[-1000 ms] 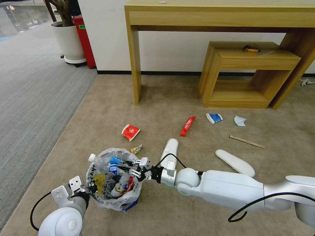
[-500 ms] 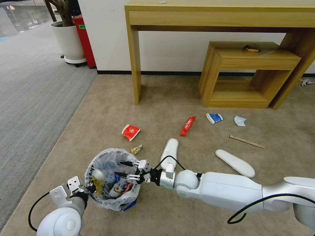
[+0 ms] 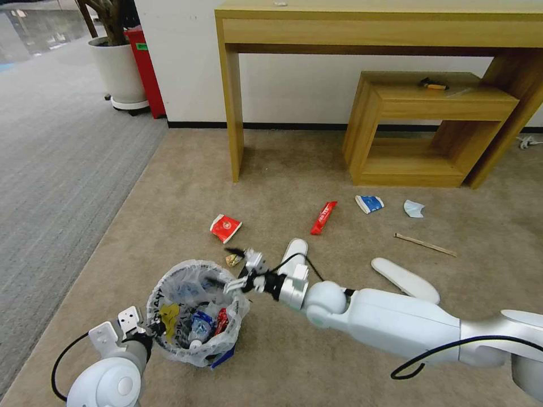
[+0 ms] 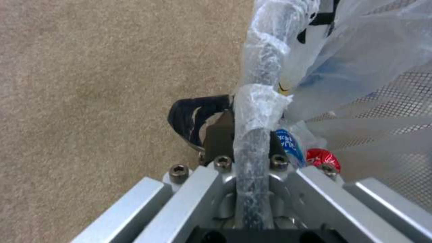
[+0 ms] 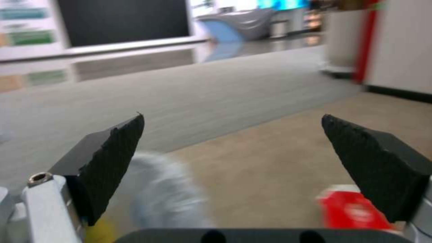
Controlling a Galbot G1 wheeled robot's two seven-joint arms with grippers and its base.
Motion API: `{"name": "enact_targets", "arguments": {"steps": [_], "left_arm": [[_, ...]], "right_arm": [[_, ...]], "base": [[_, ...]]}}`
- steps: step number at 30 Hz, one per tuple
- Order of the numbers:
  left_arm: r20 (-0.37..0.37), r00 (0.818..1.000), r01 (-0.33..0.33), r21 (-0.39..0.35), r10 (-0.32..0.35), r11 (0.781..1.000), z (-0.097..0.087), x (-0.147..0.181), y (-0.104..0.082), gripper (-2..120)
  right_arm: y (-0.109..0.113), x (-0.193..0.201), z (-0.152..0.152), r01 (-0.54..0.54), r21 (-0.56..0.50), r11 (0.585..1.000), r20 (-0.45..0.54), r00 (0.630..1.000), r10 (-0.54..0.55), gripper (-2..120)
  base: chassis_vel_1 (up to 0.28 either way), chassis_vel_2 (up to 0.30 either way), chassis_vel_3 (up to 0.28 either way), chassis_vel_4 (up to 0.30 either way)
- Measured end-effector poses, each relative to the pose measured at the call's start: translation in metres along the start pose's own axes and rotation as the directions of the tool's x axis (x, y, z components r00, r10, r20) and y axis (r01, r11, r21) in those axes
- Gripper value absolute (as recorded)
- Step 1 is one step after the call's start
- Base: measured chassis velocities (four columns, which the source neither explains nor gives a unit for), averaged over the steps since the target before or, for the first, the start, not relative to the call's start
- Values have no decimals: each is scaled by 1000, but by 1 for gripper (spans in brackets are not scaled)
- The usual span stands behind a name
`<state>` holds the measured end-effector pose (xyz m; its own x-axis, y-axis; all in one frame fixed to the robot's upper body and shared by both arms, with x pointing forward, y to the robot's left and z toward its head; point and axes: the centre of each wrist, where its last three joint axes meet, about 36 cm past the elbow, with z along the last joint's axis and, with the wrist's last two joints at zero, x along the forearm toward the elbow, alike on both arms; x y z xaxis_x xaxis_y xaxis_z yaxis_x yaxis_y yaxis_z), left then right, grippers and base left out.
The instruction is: Pick up the trash bin and place the garbage on the floor into it.
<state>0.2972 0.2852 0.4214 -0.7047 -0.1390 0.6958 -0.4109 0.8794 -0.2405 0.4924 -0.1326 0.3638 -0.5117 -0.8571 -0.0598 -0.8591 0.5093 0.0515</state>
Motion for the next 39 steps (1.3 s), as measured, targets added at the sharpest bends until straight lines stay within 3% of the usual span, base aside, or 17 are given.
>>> {"name": "enact_targets", "arguments": {"steps": [5,7,8,11,15,18,23,32,39], "left_arm": [[-5,1000,1,-5,-1,1000,1,-2,0,0],[-7,1000,-5,-8,5,1000,1,-3,-2,0],[-7,1000,-5,-8,5,1000,1,-3,-2,0],[-13,1000,-11,-11,11,1000,3,-5,-5,0],[-15,1000,-11,-14,11,1000,4,-5,-6,0],[-19,1000,-10,-19,10,1000,7,-4,-6,0],[-19,1000,-9,-23,9,1000,7,-2,-5,0],[-13,1000,-12,-21,12,1000,6,3,-5,0],[-11,1000,-6,-19,6,1000,6,5,-2,0]], "right_arm": [[-20,25,4,-156,-17,988,3,988,156,100],[-31,53,14,-266,-16,964,-24,964,266,100],[-31,53,14,-266,-16,964,-24,964,266,100],[-44,85,22,-381,0,924,-47,923,381,100],[-48,98,26,-433,12,901,-54,900,433,100],[-50,122,43,-521,43,852,-95,847,523,100],[-42,123,59,-573,34,819,-156,806,571,99],[-32,100,92,-600,-15,800,-235,780,580,99],[-20,81,136,-615,-10,789,-320,749,580,98]], "base": [[0,0,0,0],[0,0,0,0],[0,0,0,0],[0,0,0,0],[0,0,0,0],[0,0,0,0],[0,0,0,0],[0,0,0,0],[0,0,0,0]]}}
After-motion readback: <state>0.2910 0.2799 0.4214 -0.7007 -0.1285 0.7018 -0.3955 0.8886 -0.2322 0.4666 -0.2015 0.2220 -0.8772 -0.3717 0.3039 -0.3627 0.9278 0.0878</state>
